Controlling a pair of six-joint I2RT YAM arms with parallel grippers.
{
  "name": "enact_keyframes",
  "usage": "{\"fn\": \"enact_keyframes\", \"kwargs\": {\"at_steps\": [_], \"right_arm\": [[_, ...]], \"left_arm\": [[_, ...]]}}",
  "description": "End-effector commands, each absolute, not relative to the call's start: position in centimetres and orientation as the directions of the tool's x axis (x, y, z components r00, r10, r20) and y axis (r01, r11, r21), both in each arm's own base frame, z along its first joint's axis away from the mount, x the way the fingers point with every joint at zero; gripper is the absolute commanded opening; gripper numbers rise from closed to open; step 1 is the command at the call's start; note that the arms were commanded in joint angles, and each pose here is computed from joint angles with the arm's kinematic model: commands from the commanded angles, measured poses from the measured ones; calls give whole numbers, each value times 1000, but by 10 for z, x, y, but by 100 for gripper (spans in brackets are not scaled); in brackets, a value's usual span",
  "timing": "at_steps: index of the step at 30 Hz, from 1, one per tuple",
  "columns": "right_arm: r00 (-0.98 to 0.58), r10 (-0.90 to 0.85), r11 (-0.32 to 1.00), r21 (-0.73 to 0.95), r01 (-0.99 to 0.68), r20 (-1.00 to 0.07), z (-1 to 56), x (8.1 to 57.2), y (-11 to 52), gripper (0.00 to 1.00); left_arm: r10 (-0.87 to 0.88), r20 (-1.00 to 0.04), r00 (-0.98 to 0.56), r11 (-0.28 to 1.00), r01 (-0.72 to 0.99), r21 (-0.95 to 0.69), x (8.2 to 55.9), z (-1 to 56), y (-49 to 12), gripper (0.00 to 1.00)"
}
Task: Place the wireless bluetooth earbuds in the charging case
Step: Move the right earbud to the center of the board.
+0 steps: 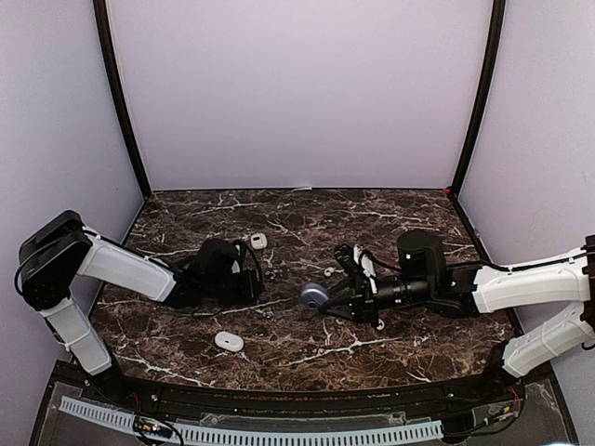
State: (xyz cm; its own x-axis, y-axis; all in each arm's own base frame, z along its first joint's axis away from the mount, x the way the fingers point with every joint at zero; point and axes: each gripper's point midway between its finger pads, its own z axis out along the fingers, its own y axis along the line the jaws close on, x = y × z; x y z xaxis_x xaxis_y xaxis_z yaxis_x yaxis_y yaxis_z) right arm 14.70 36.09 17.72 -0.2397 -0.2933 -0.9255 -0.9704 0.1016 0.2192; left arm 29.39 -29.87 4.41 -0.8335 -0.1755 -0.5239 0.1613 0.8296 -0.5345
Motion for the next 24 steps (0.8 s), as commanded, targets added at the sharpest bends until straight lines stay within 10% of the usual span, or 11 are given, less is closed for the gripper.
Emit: {"fn": "enact_keyframes", "kwargs": {"at_steps": [1,13,24], "right_arm": [[-208,-245,106,187,-977,-947,192,152,361,8],[-209,-250,129,181,-975,-946,194,156,359,8],[-215,-249,120,190,-974,-944,193,155,361,8]], "left_arm": [[-187,-596,-781,868,153,-472,322,61,-261,0],[-96,-650,-754,935,156,-319,385,38,-257,1],[-125,-584,-802,833,235,-501,378,36,-302,1]]}}
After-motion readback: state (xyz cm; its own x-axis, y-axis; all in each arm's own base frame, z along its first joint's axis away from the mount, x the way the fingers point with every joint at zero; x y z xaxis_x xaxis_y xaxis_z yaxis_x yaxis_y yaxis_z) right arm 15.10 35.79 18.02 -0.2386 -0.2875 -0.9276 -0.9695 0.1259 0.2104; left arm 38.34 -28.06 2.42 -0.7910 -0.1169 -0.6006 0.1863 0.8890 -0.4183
